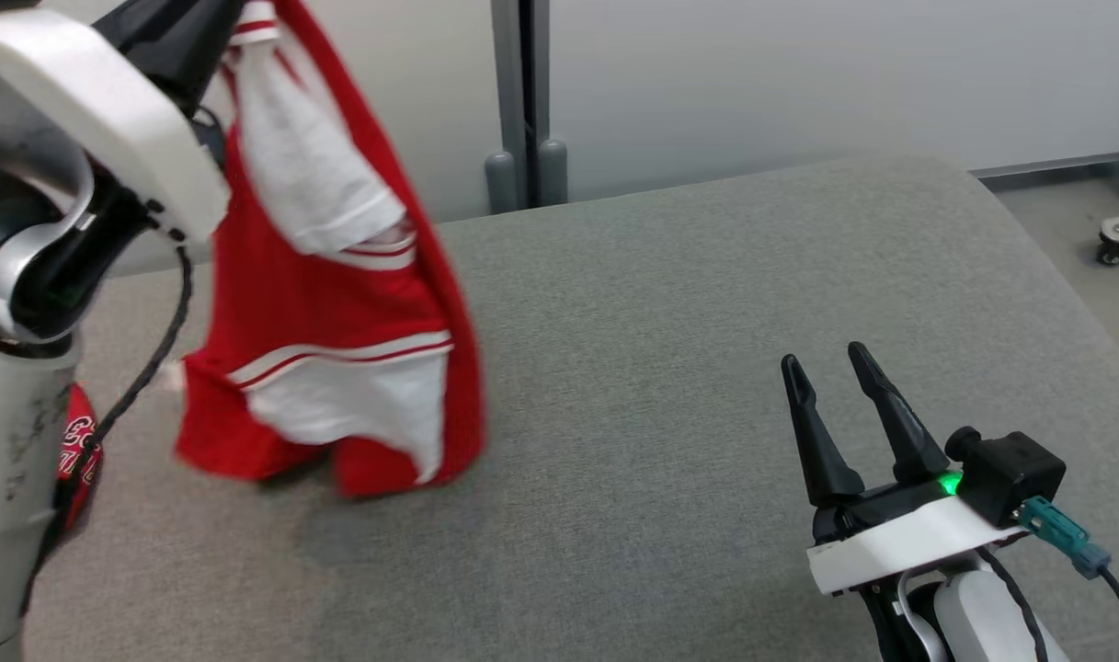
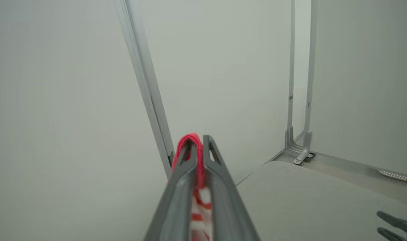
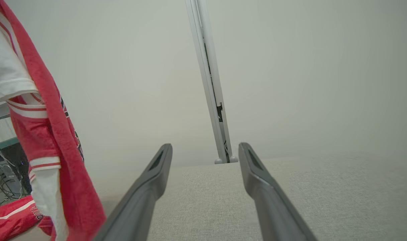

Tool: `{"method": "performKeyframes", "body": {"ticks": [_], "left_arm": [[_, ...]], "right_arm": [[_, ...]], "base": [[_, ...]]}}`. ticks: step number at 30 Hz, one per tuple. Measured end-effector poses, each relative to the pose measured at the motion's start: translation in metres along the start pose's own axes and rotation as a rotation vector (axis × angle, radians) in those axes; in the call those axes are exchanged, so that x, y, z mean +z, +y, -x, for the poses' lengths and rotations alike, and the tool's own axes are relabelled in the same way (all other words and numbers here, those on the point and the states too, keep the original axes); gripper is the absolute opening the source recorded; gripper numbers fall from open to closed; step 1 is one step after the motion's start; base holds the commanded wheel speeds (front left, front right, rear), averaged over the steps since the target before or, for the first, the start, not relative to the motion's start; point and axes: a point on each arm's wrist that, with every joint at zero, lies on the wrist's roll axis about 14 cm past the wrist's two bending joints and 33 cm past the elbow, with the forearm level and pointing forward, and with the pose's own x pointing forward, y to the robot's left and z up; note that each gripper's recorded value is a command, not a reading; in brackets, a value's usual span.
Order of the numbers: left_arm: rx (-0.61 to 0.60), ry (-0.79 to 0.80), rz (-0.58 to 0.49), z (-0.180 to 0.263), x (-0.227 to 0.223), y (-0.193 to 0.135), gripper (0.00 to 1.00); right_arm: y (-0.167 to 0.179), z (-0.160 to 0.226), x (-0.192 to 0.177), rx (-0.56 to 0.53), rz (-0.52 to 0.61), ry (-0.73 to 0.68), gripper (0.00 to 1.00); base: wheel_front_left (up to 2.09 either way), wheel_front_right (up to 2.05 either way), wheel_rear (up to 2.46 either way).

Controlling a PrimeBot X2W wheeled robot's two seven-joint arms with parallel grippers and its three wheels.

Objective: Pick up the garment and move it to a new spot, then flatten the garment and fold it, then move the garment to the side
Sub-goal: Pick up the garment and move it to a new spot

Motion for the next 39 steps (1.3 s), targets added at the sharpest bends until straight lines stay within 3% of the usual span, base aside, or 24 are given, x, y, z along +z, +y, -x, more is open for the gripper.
{"method": "performKeyframes", "body": {"ticks": [4,8,13,14,18,22,28,29,30,36,39], "left_arm": [[-0.1,-0.08,0.055,-0.02,0.018,-0.037,0.0],[-0.112,-0.052,0.14,-0.03,-0.003,-0.042,0.0],[-0.042,0.122,0.336,-0.022,-0.093,-0.026,0.0],[-0.042,0.122,0.336,-0.022,-0.093,-0.026,0.0],[0.072,0.309,0.438,0.009,-0.188,-0.01,0.0],[0.204,0.466,0.417,0.054,-0.265,0.012,0.0],[0.352,0.527,0.417,0.095,-0.314,0.037,0.0],[0.369,0.519,0.428,0.098,-0.317,0.039,0.22],[0.382,0.511,0.439,0.099,-0.319,0.039,1.0],[0.424,0.426,0.453,0.099,-0.31,0.045,1.0],[0.432,0.385,0.443,0.101,-0.302,0.048,1.0]], "right_arm": [[-0.018,0.007,0.007,-0.055,0.014,-0.016,1.0],[-0.03,0.009,0.007,-0.091,0.023,-0.014,1.0],[-0.036,0.01,0.001,-0.11,0.025,0.005,1.0],[-0.036,0.01,0.001,-0.11,0.025,0.005,1.0],[-0.037,0.009,-0.008,-0.112,0.021,0.028,1.0],[-0.036,0.006,-0.014,-0.103,0.021,0.046,1.0],[-0.03,-0.003,-0.018,-0.061,0.035,0.061,1.0],[-0.028,-0.004,-0.02,-0.053,0.036,0.065,1.0],[-0.026,-0.005,-0.021,-0.044,0.036,0.07,1.0],[-0.013,-0.011,-0.027,0.001,0.028,0.081,1.0],[-0.006,-0.015,-0.024,0.003,-0.048,0.061,1.0]], "base": [[0.0,0.0,0.0],[0.0,0.0,0.0],[0.0,0.0,0.0],[0.0,0.0,0.0],[0.0,0.0,0.0],[0.0,0.0,0.0],[0.0,0.0,0.0],[0.0,0.0,0.0],[0.0,0.0,0.0],[0.0,0.0,0.0],[0.0,0.0,0.0]]}}
